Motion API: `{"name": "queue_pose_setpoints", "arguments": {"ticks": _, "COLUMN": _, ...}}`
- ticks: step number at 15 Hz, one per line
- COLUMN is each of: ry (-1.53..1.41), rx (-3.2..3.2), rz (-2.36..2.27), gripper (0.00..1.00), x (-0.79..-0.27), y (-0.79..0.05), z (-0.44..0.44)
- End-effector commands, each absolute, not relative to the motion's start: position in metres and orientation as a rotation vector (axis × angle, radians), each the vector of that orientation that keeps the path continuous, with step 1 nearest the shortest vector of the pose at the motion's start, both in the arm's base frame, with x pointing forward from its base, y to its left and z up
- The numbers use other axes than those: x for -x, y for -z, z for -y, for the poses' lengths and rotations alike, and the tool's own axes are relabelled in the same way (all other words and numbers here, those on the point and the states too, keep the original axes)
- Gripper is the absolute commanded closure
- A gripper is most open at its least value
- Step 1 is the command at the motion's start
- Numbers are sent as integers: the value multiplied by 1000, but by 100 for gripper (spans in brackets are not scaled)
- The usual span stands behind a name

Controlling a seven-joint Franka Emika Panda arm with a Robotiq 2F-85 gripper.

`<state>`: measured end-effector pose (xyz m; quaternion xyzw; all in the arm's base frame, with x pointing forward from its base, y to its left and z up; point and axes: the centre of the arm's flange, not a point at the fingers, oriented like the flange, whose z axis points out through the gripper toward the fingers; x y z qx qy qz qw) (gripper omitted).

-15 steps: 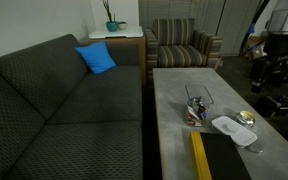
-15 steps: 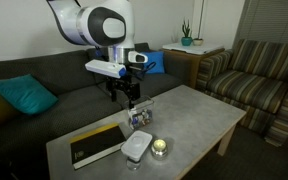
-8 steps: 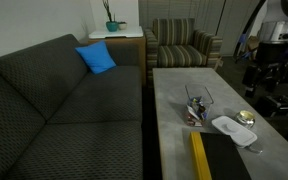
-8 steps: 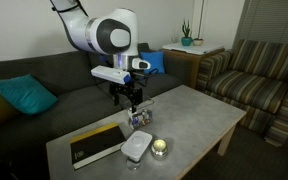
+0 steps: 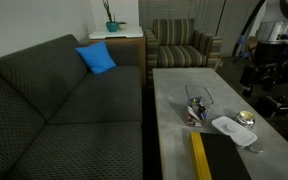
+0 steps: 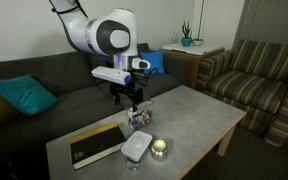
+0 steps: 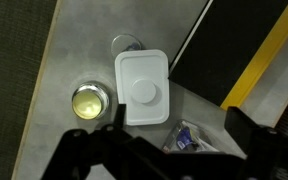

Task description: Place the white lid on the container and push the button

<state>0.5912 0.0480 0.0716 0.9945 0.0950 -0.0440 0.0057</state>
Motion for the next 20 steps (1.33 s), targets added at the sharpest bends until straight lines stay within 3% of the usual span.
{"name": "queue_pose_setpoints", "arguments": {"ticks": 1, "ry": 40, "rx": -3103, "rz": -329, "gripper": 0, "x": -601, "y": -52, "z": -45}}
{"name": "queue_pose_setpoints", "arguments": {"ticks": 9, "ry": -81, "rx": -3114, "rz": -308, "gripper": 0, "x": -635, "y": 13, "z": -37}}
{"name": "queue_pose_setpoints", "arguments": {"ticks": 17, "ry": 46, "rx": -3143, "rz": -450, "gripper": 0, "x": -657, "y": 101, "z": -6}}
{"name": "queue_pose_setpoints", "arguments": {"ticks": 19, "ry": 121, "rx": -3174, "rz": -481, "gripper": 0, "x": -659, "y": 118, "z": 4}}
{"name": "queue_pose_setpoints", "arguments": {"ticks": 20, "ry": 71, "rx": -3139, "rz": -437, "gripper": 0, "x": -635, "y": 96, "z": -7}}
